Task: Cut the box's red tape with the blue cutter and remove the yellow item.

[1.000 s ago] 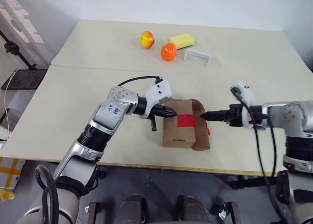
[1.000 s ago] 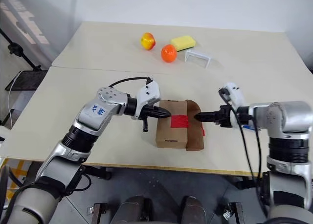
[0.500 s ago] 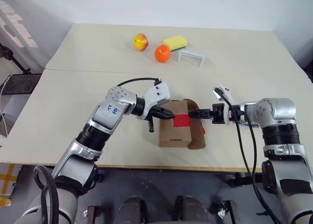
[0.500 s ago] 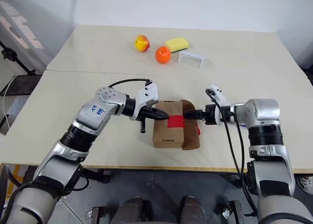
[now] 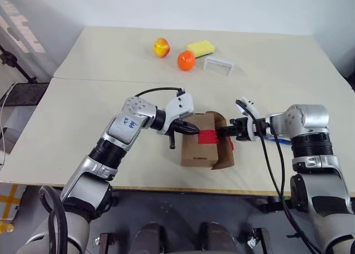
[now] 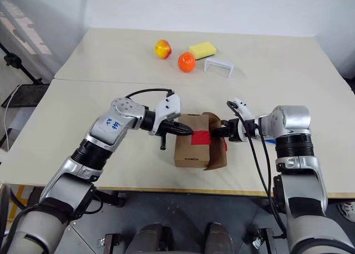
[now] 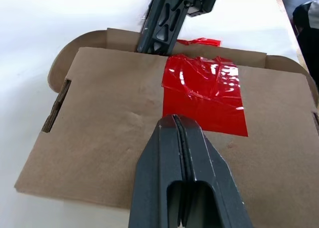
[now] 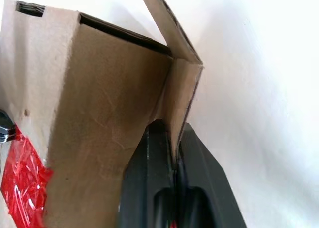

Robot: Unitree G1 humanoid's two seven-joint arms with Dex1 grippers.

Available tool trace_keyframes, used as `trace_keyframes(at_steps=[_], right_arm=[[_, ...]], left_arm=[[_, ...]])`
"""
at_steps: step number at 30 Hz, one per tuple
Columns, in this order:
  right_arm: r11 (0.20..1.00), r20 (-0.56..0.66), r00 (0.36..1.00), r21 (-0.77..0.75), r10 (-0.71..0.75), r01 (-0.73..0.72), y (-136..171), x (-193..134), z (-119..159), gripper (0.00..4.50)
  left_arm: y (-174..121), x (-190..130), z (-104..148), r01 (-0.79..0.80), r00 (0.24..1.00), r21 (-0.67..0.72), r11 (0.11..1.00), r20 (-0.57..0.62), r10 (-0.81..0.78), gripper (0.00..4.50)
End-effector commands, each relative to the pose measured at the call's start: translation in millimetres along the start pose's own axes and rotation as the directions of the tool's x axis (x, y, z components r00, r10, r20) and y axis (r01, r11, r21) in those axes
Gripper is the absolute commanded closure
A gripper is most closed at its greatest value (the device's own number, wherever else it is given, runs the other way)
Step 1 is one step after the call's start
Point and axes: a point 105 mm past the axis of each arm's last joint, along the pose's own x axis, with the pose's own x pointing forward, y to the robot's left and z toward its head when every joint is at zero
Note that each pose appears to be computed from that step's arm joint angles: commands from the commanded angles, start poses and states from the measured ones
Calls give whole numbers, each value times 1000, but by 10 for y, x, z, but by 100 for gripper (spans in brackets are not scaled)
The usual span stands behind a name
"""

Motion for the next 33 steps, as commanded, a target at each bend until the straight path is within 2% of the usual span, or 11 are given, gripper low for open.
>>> trace_keyframes(at_steps=[1, 3, 12, 18, 24, 28, 30, 31, 33], right_arm=[[994, 41, 999, -111, 20, -15, 281, -226, 167, 449], [980, 46, 999, -197, -7, 16, 380, -336, 206, 449], [928, 65, 994, -358, -89, 106, 759, -741, 333, 449], [913, 93, 980, -357, -176, 198, 846, -843, 412, 449], [919, 118, 969, -310, -218, 245, 860, -741, 366, 449], [902, 134, 944, -279, -302, 329, 749, -689, 344, 449], [894, 141, 936, -278, -323, 350, 728, -694, 344, 449], [895, 142, 935, -274, -325, 353, 723, -688, 347, 449], [891, 150, 930, -271, -334, 364, 737, -661, 370, 449]], left_arm=[[68, 50, -238, -59, 995, -37, 998, -77, 56, 450], [70, 95, -249, -70, 995, -21, 997, -74, 68, 450], [104, 168, -220, -111, 993, -10, 994, -34, 111, 450], [176, 143, -263, -153, 988, -15, 988, -35, 153, 450], [281, 5, -218, -200, 980, -38, 979, -9, 200, 450], [296, -284, -40, -149, 984, -115, 982, 80, 158, 450], [281, -327, 15, -127, 984, -130, 983, 105, 141, 450], [283, -384, 86, -109, 982, -156, 982, 134, 131, 450], [270, -649, 389, -19, 963, -207, 978, 258, 73, 450]])
